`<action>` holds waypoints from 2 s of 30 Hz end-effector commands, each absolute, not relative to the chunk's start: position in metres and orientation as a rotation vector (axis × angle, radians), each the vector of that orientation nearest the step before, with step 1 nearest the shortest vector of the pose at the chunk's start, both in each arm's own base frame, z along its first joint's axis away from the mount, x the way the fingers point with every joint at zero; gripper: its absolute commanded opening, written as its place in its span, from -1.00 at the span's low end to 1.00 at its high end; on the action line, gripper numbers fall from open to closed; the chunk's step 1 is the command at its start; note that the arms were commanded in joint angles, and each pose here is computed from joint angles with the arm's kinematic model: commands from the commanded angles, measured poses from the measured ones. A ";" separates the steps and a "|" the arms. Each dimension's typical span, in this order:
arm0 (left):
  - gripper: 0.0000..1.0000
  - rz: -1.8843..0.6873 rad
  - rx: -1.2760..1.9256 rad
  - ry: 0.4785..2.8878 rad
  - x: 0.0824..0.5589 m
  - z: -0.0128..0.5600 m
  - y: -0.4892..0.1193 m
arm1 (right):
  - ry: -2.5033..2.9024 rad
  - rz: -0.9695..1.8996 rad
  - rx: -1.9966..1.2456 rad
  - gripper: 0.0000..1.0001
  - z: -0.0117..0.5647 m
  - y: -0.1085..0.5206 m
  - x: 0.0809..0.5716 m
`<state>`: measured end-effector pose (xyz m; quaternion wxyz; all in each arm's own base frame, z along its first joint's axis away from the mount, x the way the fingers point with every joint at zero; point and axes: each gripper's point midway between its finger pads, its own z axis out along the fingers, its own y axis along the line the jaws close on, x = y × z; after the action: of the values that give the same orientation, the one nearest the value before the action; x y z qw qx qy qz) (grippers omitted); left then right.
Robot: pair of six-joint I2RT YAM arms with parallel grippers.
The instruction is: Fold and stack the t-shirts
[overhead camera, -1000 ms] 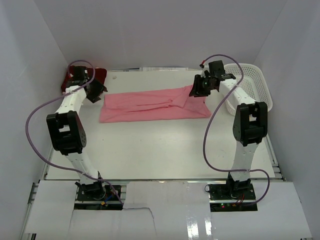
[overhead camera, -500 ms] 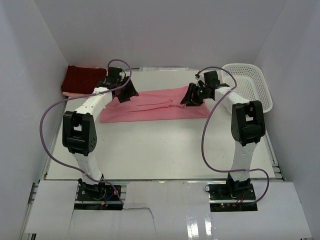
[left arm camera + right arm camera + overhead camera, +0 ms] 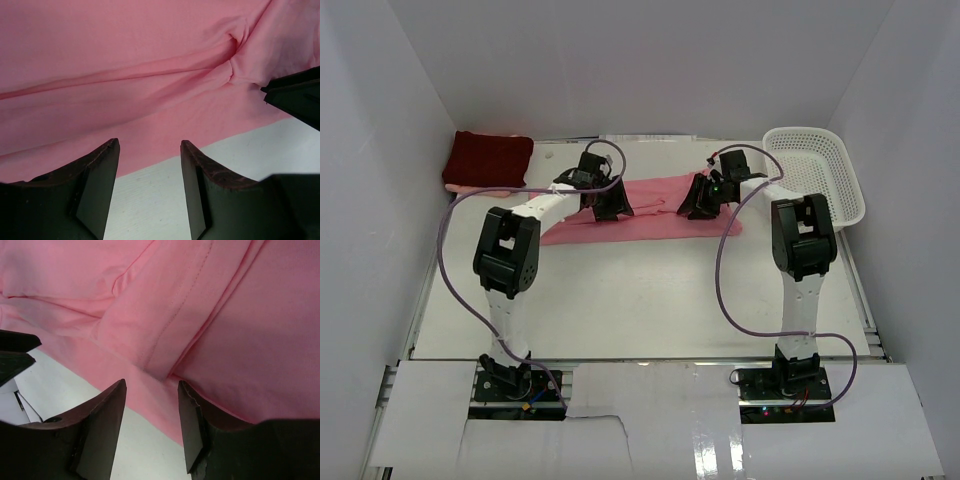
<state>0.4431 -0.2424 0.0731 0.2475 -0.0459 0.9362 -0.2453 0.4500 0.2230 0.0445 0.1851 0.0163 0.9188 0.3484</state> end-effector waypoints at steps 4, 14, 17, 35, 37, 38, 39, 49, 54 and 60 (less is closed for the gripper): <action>0.23 -0.850 0.028 2.482 0.433 0.090 -0.304 | 2.507 0.976 0.049 -0.14 0.059 0.229 0.474; 0.22 -0.874 0.109 2.503 0.413 0.077 -0.326 | 2.499 0.984 0.054 -0.37 0.055 0.232 0.484; 0.22 -0.864 0.113 2.512 0.410 0.074 -0.324 | 2.499 0.986 0.061 -0.36 0.055 0.233 0.486; 0.19 -0.794 0.107 2.604 0.398 0.031 -0.313 | 2.390 1.108 0.041 -0.82 0.093 0.256 0.531; 0.20 -0.787 0.115 2.603 0.398 0.030 -0.312 | 2.373 1.163 0.038 -0.81 0.087 0.263 0.539; 0.20 -0.784 0.116 2.604 0.398 0.031 -0.312 | 2.341 1.185 0.023 -0.81 0.095 0.267 0.547; 0.19 -0.781 0.121 2.602 0.398 0.031 -0.311 | 2.317 1.229 0.008 -0.81 0.100 0.272 0.551; 0.19 -0.744 0.128 2.628 0.395 0.025 -0.306 | 2.037 1.550 -0.108 -0.72 0.129 0.305 0.574; 0.18 -0.758 0.115 2.640 0.393 0.023 -0.307 | 1.990 1.599 -0.146 -0.85 0.139 0.308 0.572; 0.17 -0.762 0.107 2.652 0.390 0.019 -0.306 | 1.907 1.624 -0.257 -0.19 0.157 0.311 0.572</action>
<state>0.4018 -0.3157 0.0372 0.2143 0.0428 0.9314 -0.2911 0.5707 0.3062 0.1180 0.2690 -0.0370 0.7599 0.5906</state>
